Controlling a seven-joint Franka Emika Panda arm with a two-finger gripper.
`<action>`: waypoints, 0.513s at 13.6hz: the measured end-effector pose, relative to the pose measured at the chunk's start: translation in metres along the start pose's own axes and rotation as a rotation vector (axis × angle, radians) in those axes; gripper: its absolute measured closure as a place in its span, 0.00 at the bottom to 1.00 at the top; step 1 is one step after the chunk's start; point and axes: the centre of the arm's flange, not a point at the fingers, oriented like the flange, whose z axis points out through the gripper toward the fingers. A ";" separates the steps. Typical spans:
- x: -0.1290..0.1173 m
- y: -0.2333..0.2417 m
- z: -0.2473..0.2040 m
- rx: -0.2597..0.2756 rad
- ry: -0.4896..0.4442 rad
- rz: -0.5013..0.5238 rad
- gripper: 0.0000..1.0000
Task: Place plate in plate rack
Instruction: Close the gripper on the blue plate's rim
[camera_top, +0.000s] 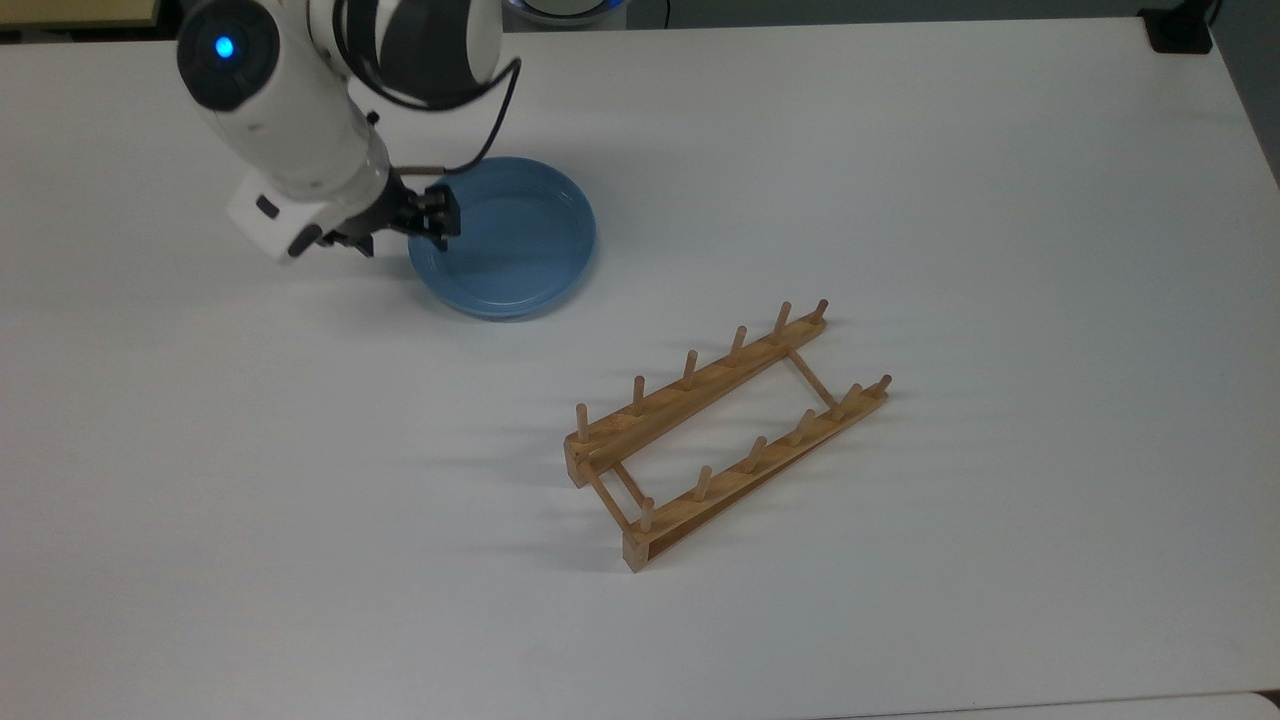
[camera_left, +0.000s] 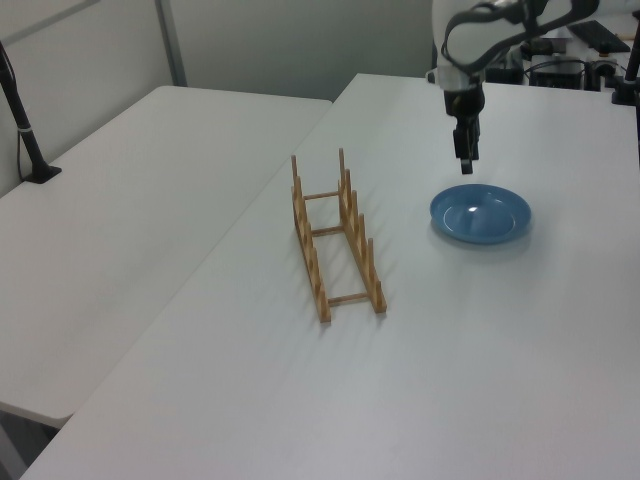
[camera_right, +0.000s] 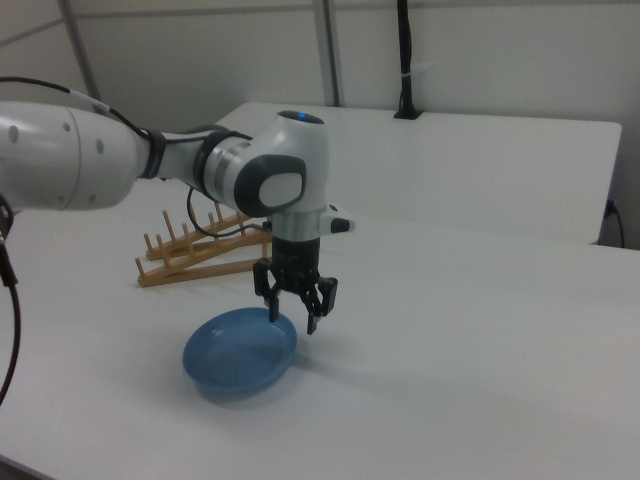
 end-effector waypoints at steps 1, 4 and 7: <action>0.004 0.001 0.009 -0.011 -0.009 -0.003 0.29; 0.013 -0.002 0.029 -0.037 -0.027 -0.019 0.46; 0.017 -0.008 0.035 -0.041 -0.031 -0.030 0.48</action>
